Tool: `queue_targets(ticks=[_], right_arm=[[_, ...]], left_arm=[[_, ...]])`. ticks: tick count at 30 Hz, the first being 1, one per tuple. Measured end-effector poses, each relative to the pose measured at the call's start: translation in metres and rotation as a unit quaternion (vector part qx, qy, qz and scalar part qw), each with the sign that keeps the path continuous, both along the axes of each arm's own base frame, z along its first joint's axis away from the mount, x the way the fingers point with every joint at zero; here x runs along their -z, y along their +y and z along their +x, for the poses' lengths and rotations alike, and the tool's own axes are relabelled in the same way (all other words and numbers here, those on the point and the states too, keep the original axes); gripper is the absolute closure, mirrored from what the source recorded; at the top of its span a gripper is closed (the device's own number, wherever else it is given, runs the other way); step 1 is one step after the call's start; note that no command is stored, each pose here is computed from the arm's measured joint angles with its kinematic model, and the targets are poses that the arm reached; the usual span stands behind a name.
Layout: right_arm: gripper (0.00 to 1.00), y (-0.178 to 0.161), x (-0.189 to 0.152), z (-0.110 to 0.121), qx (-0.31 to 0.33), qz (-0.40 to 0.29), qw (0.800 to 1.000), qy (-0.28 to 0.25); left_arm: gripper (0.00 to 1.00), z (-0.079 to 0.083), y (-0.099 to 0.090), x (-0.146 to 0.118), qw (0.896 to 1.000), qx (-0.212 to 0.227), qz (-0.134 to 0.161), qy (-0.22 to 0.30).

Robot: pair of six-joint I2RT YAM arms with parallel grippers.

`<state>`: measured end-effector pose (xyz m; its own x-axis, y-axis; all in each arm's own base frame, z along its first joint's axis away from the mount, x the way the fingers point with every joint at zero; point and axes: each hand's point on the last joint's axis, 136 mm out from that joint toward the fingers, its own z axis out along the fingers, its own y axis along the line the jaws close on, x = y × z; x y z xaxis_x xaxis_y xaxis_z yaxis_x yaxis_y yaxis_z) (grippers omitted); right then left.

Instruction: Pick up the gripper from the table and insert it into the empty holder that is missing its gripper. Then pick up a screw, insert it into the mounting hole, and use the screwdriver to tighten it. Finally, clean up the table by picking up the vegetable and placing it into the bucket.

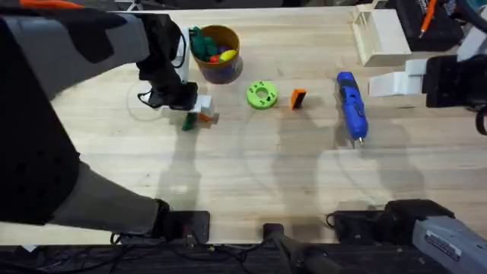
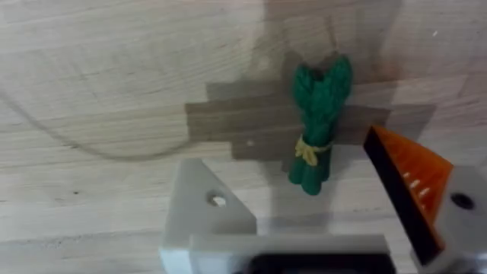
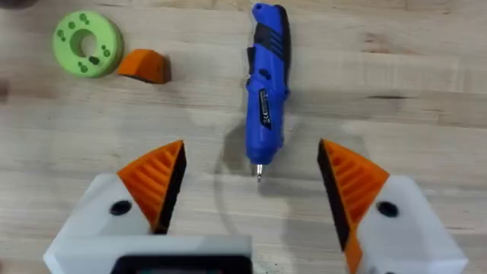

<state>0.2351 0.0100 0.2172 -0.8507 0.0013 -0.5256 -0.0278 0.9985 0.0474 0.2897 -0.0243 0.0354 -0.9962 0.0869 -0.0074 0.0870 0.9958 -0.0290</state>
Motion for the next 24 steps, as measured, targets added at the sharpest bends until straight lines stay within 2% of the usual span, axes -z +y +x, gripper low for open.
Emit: queue_targets(ticks=[1, 3, 5, 7, 8, 24], right_arm=[[0.008, 0.0000, 0.0000, 0.0000, 0.000, 0.000, 1.000, 0.000], [0.008, 0.0000, 0.0000, 0.0000, 0.000, 0.000, 1.000, 0.000], [0.008, 0.0000, 0.0001, 0.0000, 0.000, 0.000, 1.000, 0.000], [0.008, 0.0000, 0.0000, 0.0000, 0.000, 0.000, 1.000, 0.000], [0.008, 0.0000, 0.0001, 0.0000, 0.000, 0.000, 1.000, 0.000], [0.008, 0.0000, -0.0001, 0.0000, 0.000, 0.000, 1.000, 0.000]], left_arm=[[0.212, 0.0000, -0.0003, 0.0000, 1.000, 0.002, 0.000, 0.000], [0.335, 0.0000, -0.0004, 0.0000, 1.000, 0.002, 0.000, 0.000], [0.567, 0.0000, -0.0006, 0.0000, 1.000, 0.003, -0.001, 0.000], [0.880, -0.0001, -0.0016, 0.0000, 1.000, 0.003, -0.004, 0.000], [0.965, -0.0001, -0.0017, 0.0000, 1.000, 0.005, -0.004, 0.000], [0.985, -0.0004, -0.0027, -0.0012, 1.000, 0.006, -0.007, 0.002]])
